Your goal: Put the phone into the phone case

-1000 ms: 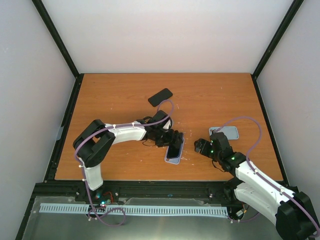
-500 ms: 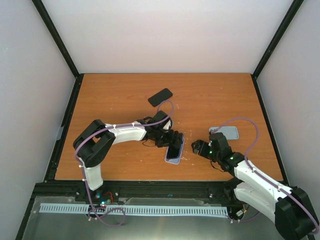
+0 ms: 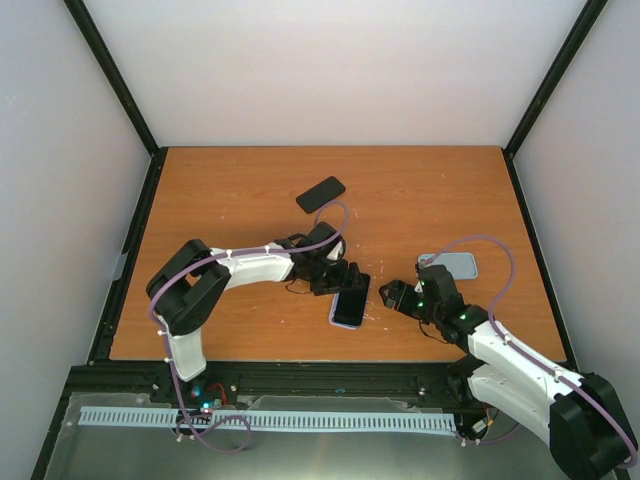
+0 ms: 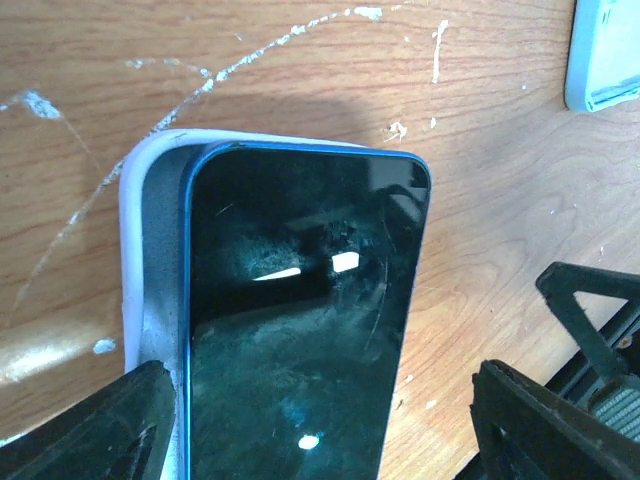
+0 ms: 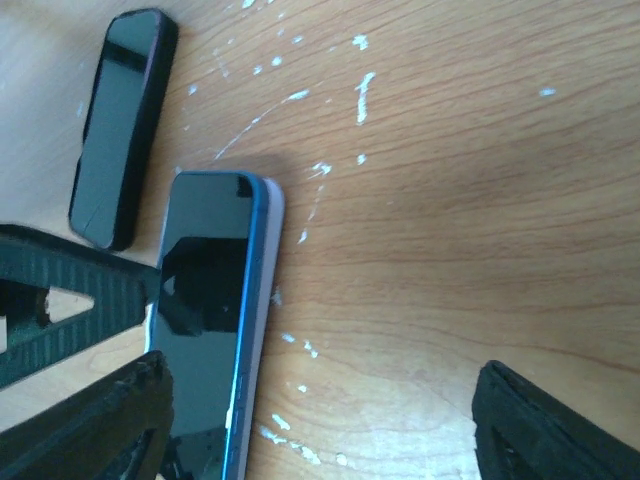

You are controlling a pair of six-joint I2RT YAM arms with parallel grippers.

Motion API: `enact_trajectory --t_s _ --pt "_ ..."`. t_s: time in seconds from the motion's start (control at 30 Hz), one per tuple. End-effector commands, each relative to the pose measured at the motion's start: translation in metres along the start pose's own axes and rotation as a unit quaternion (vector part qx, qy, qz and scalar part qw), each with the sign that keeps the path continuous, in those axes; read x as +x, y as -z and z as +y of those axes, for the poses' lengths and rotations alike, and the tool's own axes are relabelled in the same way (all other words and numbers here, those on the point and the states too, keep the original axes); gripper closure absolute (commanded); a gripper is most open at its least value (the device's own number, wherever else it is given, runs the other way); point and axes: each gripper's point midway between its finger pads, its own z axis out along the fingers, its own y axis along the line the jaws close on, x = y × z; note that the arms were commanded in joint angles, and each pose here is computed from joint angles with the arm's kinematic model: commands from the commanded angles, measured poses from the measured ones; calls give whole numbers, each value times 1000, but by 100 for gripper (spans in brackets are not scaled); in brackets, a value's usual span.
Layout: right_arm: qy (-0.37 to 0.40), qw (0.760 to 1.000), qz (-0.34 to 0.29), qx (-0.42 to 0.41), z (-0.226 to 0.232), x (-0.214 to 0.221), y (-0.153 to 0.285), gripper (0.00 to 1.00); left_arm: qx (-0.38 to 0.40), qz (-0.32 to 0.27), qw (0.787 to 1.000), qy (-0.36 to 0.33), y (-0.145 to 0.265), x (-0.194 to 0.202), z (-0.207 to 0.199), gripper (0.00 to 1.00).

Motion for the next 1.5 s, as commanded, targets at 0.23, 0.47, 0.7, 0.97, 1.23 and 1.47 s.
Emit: enact_trajectory --t_s 0.23,0.47,0.7,0.97,1.23,1.47 --pt "-6 997 32 -74 24 9 -10 46 -11 -68 998 -9 43 -28 -19 25" --pt "-9 996 54 -70 25 12 -23 53 12 -71 997 -17 49 -28 7 29" --pt "-11 993 74 -89 31 18 -35 62 20 -49 998 -41 36 -17 19 36" --pt "-13 992 88 -92 38 21 -44 72 43 -30 997 -53 22 -8 23 43" --pt "-12 991 101 -92 44 25 -52 77 45 -21 997 -59 13 -2 30 42" --pt "-10 989 108 -96 50 28 -57 85 70 -13 996 -59 11 4 27 48"
